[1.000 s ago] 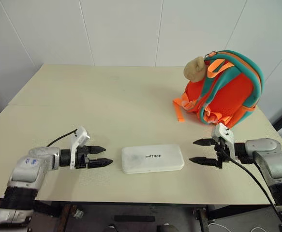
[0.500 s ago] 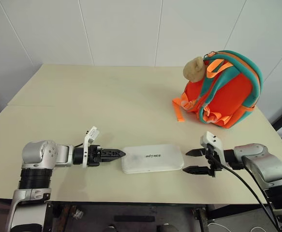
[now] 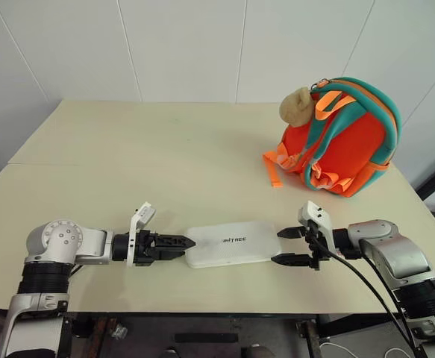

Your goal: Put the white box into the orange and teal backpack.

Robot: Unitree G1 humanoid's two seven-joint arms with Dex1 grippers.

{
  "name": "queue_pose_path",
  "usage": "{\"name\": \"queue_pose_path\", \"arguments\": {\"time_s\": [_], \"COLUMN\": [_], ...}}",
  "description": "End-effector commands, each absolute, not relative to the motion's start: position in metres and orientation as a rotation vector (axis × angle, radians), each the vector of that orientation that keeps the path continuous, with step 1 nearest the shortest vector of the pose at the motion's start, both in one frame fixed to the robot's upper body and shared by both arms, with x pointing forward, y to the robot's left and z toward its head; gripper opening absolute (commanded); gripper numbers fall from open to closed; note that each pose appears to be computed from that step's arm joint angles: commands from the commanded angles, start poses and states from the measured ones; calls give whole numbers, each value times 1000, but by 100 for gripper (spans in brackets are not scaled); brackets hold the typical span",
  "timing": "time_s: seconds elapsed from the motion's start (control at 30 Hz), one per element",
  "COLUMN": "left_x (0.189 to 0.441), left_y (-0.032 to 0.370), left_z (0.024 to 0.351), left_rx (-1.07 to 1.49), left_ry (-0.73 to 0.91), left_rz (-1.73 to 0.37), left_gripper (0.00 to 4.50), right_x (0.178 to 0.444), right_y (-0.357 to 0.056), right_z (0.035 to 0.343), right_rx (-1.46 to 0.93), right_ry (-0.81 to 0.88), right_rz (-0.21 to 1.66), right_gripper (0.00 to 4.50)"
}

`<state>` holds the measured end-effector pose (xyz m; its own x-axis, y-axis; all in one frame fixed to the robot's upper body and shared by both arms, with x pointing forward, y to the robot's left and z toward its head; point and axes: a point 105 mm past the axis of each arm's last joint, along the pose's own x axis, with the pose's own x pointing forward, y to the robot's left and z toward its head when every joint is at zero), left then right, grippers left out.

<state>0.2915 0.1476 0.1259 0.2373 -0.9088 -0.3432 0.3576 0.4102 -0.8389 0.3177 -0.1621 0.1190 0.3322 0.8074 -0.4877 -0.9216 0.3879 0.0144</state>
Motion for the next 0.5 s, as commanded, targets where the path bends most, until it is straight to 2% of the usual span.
{"name": "queue_pose_path", "arguments": {"time_s": [0.03,0.27,0.5], "left_x": [291,301,295], "left_y": [147,118,108], "left_z": [122,121,110], "left_rx": [-743,-856,-875], "left_ry": [974,950,977], "left_rz": [-952,-985,-986], "left_gripper": [450,450,450], "right_x": [316,313,311], "right_y": [-157,-147,-141], "right_z": [122,125,123], "right_rx": [-302,-281,-289], "right_ry": [422,394,388], "right_rz": [1161,1191,1209], "right_gripper": [446,446,446]}}
